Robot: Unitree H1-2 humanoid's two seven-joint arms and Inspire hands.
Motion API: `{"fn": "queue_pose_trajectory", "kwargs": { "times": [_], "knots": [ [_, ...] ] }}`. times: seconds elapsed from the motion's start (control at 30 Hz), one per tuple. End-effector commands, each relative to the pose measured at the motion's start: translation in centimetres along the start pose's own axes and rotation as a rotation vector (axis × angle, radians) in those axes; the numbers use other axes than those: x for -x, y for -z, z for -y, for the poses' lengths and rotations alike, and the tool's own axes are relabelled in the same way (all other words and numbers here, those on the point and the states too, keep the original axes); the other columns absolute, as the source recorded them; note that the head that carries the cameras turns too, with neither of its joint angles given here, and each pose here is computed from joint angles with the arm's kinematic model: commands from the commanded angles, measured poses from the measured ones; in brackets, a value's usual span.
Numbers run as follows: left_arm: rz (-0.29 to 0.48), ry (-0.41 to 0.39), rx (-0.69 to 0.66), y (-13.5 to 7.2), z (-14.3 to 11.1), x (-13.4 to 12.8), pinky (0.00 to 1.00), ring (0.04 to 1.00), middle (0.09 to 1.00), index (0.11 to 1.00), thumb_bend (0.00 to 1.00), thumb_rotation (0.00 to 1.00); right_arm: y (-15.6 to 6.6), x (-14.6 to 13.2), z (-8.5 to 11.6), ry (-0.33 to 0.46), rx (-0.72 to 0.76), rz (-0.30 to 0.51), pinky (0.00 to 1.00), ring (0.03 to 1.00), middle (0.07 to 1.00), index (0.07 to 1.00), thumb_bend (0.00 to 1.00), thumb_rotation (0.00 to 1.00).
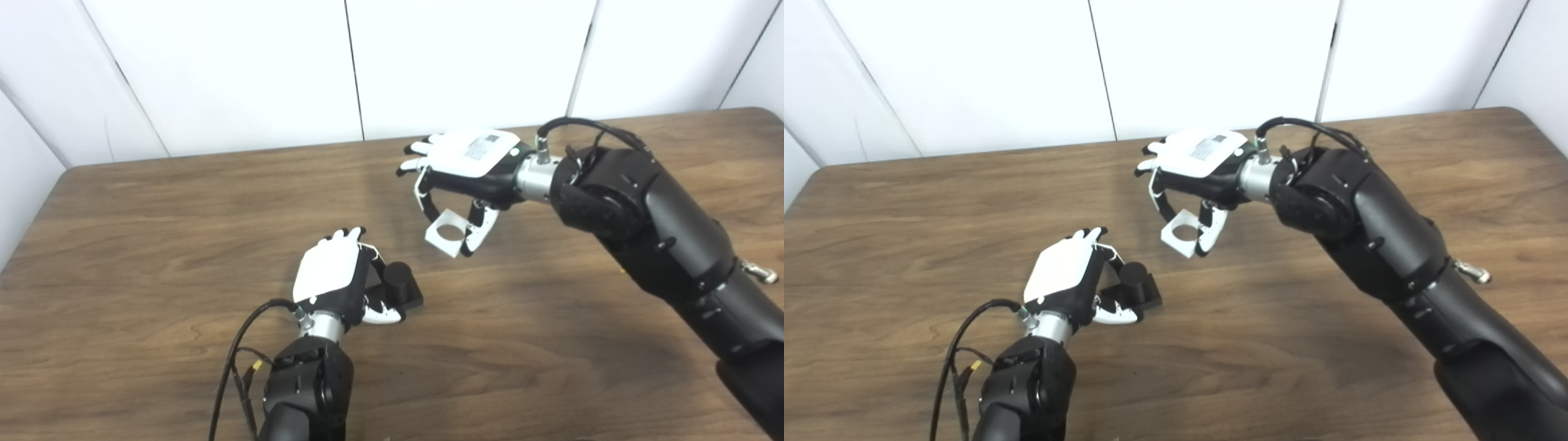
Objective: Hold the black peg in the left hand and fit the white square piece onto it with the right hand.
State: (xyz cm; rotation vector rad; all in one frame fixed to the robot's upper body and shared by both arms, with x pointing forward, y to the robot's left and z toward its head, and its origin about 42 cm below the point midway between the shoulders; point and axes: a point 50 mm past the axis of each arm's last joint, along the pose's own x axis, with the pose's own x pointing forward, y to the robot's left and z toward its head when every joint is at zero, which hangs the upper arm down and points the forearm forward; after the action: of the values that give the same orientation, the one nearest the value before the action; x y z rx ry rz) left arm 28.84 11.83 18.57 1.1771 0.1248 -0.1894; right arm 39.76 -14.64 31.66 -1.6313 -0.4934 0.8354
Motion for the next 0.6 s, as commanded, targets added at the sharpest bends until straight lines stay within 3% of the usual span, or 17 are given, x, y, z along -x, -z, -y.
{"fn": "queue_pose_trajectory", "kwargs": {
  "times": [0.0,0.57],
  "knots": [
    [-0.026,0.01,-0.033,0.4,0.4,-0.4,1.0,1.0,0.971,0.48,0.52,0.05,-0.9,0.1,2.6,0.067,0.05,0.024,1.0,1.0,0.932,0.491,0.53,0.15],
    [-0.028,0.015,-0.043,0.2,0.4,-0.3,1.0,1.0,0.969,0.48,0.52,0.06,-3.7,-1.5,2.2,0.061,0.039,0.105,1.0,1.0,0.943,0.491,0.52,0.15]
  ]
}}
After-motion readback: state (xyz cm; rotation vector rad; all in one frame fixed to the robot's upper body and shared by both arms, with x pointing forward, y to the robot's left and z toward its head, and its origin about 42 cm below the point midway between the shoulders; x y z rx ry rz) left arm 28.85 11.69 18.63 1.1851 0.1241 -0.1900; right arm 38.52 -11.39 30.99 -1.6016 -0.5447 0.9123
